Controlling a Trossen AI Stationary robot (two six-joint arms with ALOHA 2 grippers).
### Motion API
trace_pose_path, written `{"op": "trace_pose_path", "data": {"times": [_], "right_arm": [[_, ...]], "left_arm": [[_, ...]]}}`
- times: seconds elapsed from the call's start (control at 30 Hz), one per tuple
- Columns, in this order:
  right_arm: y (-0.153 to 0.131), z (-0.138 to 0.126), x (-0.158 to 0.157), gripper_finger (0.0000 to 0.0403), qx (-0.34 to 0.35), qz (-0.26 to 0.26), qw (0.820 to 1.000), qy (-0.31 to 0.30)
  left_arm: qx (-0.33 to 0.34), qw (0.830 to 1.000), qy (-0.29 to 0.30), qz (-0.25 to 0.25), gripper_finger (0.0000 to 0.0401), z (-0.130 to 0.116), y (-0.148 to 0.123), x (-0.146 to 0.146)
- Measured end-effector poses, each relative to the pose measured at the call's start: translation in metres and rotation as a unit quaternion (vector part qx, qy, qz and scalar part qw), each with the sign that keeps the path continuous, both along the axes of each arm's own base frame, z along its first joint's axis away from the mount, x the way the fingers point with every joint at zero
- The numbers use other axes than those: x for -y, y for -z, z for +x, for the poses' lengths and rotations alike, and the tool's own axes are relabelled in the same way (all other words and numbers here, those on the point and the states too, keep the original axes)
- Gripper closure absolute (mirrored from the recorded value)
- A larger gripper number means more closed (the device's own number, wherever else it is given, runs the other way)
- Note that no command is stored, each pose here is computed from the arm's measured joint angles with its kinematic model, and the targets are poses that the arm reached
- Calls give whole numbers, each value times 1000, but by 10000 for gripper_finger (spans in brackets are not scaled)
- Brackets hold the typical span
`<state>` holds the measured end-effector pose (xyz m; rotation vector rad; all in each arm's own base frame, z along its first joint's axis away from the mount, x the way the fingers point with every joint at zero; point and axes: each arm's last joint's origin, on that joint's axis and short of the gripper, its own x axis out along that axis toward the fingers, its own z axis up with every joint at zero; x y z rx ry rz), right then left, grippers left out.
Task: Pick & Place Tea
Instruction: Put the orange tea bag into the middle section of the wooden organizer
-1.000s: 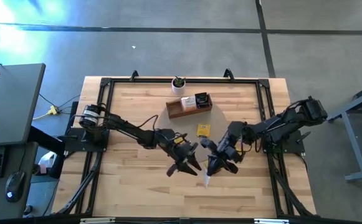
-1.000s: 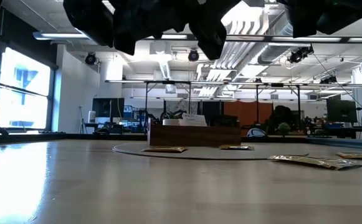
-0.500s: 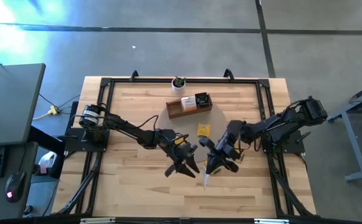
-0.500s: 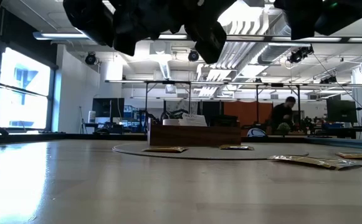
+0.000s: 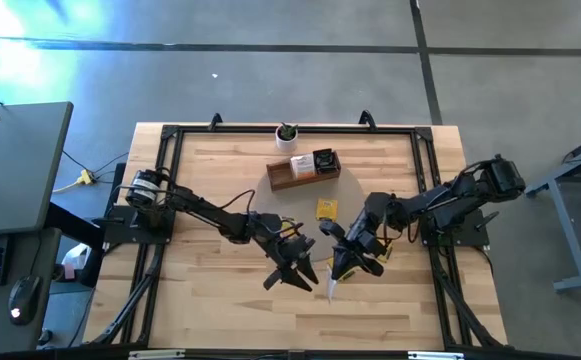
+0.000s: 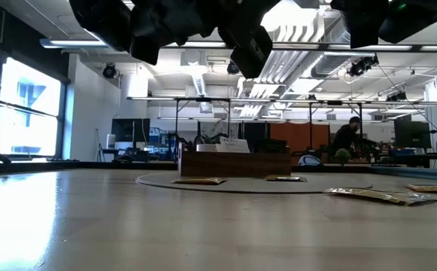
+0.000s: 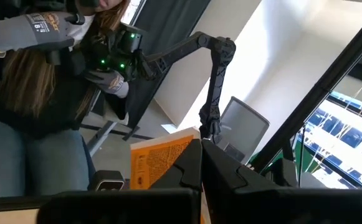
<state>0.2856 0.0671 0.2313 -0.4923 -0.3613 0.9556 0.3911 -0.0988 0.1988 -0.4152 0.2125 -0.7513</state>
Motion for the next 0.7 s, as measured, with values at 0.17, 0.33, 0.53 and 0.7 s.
{"op": "trace_pose_path", "data": {"times": [0.17,0.33,0.53,0.7], "right_arm": [[-3,0,0,403,15,2,1000,0],[-6,-1,0,403,37,5,999,0],[-12,-2,0,403,76,9,997,2],[-9,-1,0,403,56,7,998,9]], "left_arm": [[-30,999,-12,-4,268,-2,4,11],[-27,998,-49,1,268,-5,4,24],[-18,993,-120,2,268,-4,3,24],[33,994,-100,-17,268,-4,-8,25]]}}
